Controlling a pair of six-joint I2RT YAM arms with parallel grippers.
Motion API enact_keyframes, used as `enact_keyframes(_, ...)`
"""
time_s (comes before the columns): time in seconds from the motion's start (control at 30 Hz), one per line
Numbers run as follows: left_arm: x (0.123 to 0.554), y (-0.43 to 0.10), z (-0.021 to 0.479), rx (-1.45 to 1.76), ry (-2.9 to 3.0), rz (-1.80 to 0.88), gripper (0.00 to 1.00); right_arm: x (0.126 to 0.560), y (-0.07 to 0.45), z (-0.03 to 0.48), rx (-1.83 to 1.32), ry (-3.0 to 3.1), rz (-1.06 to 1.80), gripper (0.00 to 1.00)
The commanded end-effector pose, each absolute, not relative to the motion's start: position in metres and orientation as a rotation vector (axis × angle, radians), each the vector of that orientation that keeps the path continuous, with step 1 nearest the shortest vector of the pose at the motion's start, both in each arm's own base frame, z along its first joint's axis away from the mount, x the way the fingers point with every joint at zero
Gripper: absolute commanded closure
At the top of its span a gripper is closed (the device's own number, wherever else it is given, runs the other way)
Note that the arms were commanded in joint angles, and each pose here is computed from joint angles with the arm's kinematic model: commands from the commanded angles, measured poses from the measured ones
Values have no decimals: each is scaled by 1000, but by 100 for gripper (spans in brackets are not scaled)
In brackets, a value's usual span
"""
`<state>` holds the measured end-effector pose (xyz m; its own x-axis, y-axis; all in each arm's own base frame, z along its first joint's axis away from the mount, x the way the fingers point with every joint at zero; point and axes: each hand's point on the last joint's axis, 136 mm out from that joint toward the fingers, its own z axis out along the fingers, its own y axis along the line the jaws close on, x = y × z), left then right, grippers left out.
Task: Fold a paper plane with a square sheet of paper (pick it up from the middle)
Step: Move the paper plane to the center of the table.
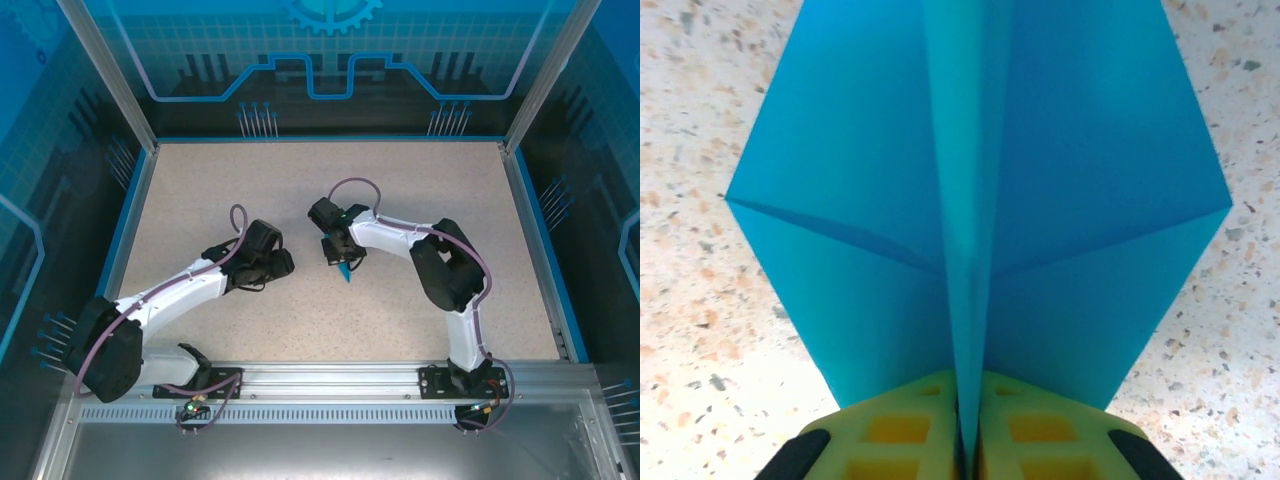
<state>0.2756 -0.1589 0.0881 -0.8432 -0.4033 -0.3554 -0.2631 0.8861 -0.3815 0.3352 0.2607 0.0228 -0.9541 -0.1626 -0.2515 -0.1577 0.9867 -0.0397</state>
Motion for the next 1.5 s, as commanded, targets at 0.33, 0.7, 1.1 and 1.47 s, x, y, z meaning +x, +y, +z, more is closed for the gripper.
enact_keyframes(0.33, 278, -166, 81, -483, 2661, -471, 45, 327, 254, -23, -94, 3003, -27, 82)
enact_keyframes(0.7, 279, -166, 83, -477, 2657, -470, 45, 356, 236, 32, -30, 2880, 53, 90)
enact_keyframes(1.1, 276, -166, 83, -472, 2658, -479, 40, 381, 183, 25, 5, 2921, -22, 88)
enact_keyframes(1.47, 275, -166, 86, -469, 2657, -486, 40, 377, 178, -13, 19, 3017, -27, 82)
